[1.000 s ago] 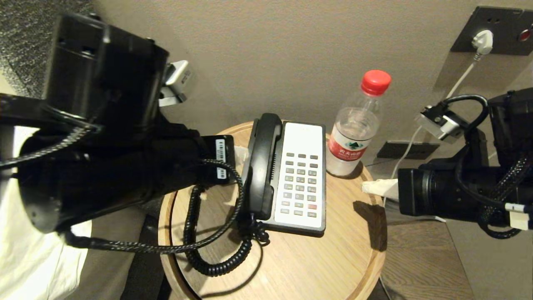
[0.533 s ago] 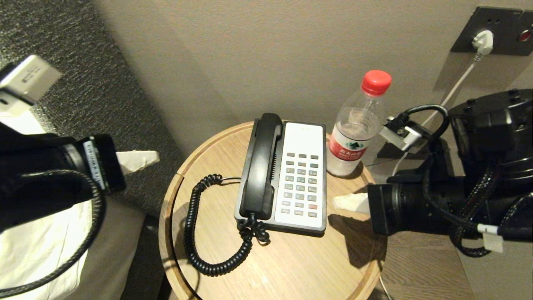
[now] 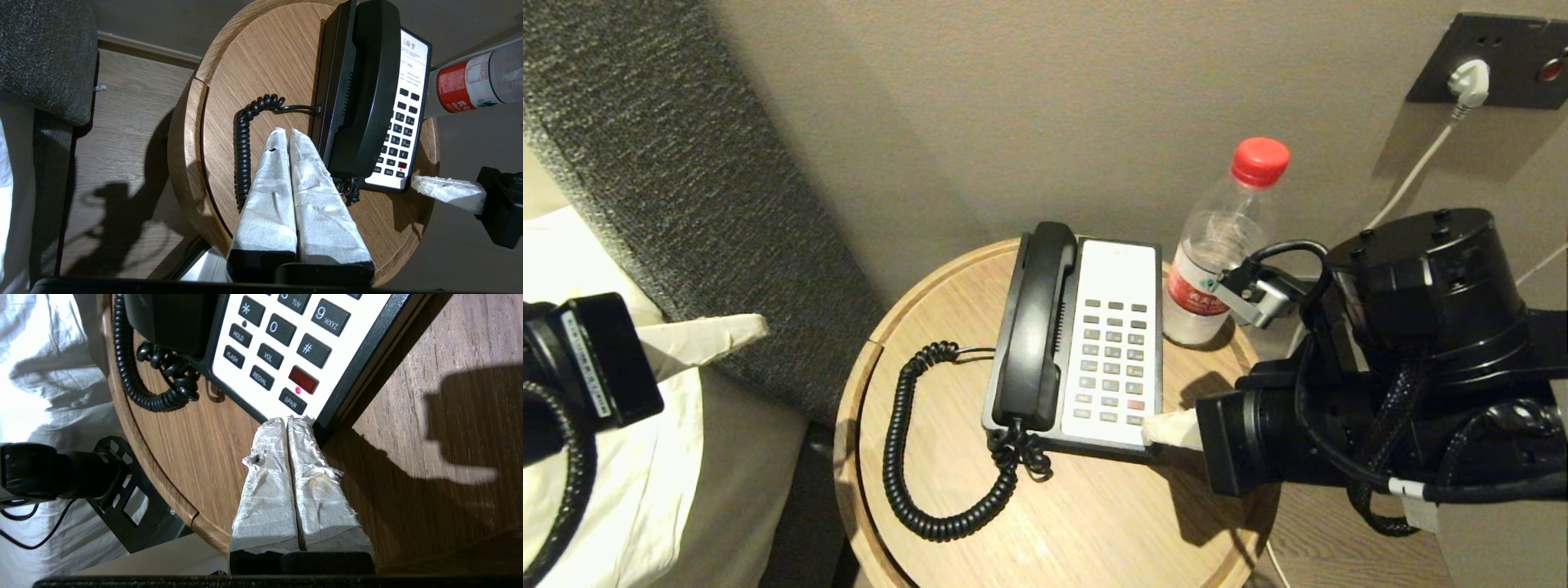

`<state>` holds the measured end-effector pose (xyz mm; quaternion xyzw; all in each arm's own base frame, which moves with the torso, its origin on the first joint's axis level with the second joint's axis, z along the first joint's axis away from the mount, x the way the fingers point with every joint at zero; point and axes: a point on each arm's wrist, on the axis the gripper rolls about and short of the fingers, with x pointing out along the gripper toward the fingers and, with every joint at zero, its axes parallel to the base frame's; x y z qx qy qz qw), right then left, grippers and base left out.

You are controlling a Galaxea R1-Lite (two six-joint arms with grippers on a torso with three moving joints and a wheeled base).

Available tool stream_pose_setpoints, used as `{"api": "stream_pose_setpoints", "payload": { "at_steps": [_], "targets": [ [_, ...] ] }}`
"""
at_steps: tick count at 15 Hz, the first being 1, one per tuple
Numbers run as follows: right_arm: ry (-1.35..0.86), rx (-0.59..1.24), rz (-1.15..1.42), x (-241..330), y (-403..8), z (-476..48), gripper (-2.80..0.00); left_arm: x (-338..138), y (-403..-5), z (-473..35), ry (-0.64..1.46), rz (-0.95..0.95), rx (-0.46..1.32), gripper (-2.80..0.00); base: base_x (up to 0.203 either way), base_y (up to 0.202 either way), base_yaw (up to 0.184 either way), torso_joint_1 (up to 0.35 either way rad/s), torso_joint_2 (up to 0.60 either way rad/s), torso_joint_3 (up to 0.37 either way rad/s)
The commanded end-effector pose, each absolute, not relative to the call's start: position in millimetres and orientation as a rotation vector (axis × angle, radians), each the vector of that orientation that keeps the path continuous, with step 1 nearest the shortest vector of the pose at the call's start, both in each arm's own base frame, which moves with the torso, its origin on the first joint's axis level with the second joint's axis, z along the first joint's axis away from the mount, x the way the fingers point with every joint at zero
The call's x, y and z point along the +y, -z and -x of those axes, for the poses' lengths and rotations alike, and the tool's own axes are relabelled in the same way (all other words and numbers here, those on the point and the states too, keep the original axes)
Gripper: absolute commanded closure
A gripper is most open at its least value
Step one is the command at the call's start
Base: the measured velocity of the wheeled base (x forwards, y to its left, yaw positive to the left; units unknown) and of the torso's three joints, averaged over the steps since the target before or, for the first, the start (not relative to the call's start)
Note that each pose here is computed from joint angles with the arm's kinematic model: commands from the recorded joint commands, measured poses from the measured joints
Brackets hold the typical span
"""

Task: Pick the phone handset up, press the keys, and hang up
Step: End the call using the dial pad

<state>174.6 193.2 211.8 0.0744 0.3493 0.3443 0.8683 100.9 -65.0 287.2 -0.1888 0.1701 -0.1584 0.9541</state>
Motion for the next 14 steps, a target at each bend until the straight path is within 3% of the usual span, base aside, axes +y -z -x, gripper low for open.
{"api": "stream_pose_setpoints", "payload": {
  "at_steps": [1, 14],
  "targets": [
    [-0.715, 0.741, -0.155, 196.7, -209.2, -177.8, 0.00, -64.6, -286.6, -100.4, 0.319, 0.387, 0.347, 0.00, 0.000, 0.000, 0.000, 0.000, 0.00, 0.000],
    [-0.711, 0.737, -0.153, 203.4, -207.7, -186.0, 0.00, -62.9, -284.2, -97.9, 0.317, 0.393, 0.350, 0.00, 0.000, 0.000, 0.000, 0.000, 0.00, 0.000]
  ]
}}
